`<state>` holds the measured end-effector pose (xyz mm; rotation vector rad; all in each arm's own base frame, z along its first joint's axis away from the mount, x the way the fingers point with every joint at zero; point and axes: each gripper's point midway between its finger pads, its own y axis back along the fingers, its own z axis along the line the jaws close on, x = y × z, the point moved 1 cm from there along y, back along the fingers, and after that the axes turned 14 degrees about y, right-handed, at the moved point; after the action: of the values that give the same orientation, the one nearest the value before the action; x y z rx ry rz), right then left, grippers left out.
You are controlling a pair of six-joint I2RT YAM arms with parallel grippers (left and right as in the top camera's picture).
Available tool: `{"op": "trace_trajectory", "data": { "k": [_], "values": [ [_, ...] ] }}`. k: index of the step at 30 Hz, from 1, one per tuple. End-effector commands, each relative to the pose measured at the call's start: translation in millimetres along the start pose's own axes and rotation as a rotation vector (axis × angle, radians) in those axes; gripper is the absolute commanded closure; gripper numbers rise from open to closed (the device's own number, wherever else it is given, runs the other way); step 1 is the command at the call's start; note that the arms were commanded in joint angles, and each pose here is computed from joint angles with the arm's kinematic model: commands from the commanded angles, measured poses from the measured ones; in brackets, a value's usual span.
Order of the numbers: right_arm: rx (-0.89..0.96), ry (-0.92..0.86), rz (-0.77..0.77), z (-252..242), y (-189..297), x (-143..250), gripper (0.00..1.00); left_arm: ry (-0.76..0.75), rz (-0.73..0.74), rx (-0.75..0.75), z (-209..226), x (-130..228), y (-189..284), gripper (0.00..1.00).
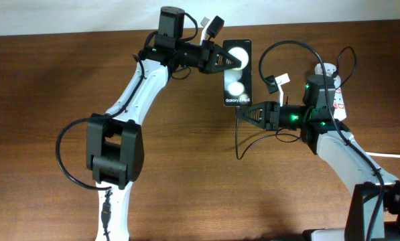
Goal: Plug charger to phone and switch on socket
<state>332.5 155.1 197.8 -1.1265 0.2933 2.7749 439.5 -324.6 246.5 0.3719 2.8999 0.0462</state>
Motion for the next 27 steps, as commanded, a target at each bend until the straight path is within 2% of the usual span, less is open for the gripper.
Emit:
{"op": "trace_trajectory", "data": {
  "k": [1, 2, 4, 11, 16, 18, 20, 21, 23, 27],
  "values": [
    [0.097, 0.109, -0.071, -8.5, 15.8, -33.1, 0.96, -0.022, 0.113, 0.086, -11.1, 23.5, -18.4, 1.00],
    [0.097, 0.108, -0.070, -8.5, 15.7, -33.0, 0.95, -0.022, 0.112, 0.085, -11.0, 23.3, -18.0, 1.00],
    [0.093, 0.094, -0.066, -8.4, 15.6, -31.1, 0.80, -0.022, 0.103, 0.084, -10.4, 21.5, -14.0, 1.00],
    [0.057, 0.095, -0.057, -2.6, 15.1, -29.3, 0.73, -0.021, 0.082, 0.079, -8.8, 17.0, -3.2, 1.00],
    [0.057, 0.091, -0.055, -2.9, 15.0, -28.5, 0.41, -0.022, 0.059, 0.053, -4.7, 13.3, -4.0, 1.00],
    [0.058, 0.088, -0.055, -3.0, 15.0, -28.1, 0.32, -0.036, 0.038, 0.030, -0.9, 9.9, -4.3, 1.00],
    [0.058, 0.089, -0.055, -3.1, 15.0, -28.1, 0.30, -0.051, 0.021, 0.010, 3.7, 7.6, -4.5, 1.00],
    [0.061, 0.092, -0.055, -3.6, 15.0, -28.2, 0.30, -0.029, -0.008, -0.034, 13.4, 5.4, -4.4, 1.00],
    [0.070, 0.086, -0.056, -5.3, 15.1, -27.6, 0.29, 0.052, -0.089, -0.222, 51.4, 4.7, 0.6, 1.00],
    [0.120, 0.063, -0.054, -14.2, 15.7, -24.0, 0.26, 0.181, -0.149, -0.535, 105.7, 18.5, 21.8, 1.00]
  ]
}}
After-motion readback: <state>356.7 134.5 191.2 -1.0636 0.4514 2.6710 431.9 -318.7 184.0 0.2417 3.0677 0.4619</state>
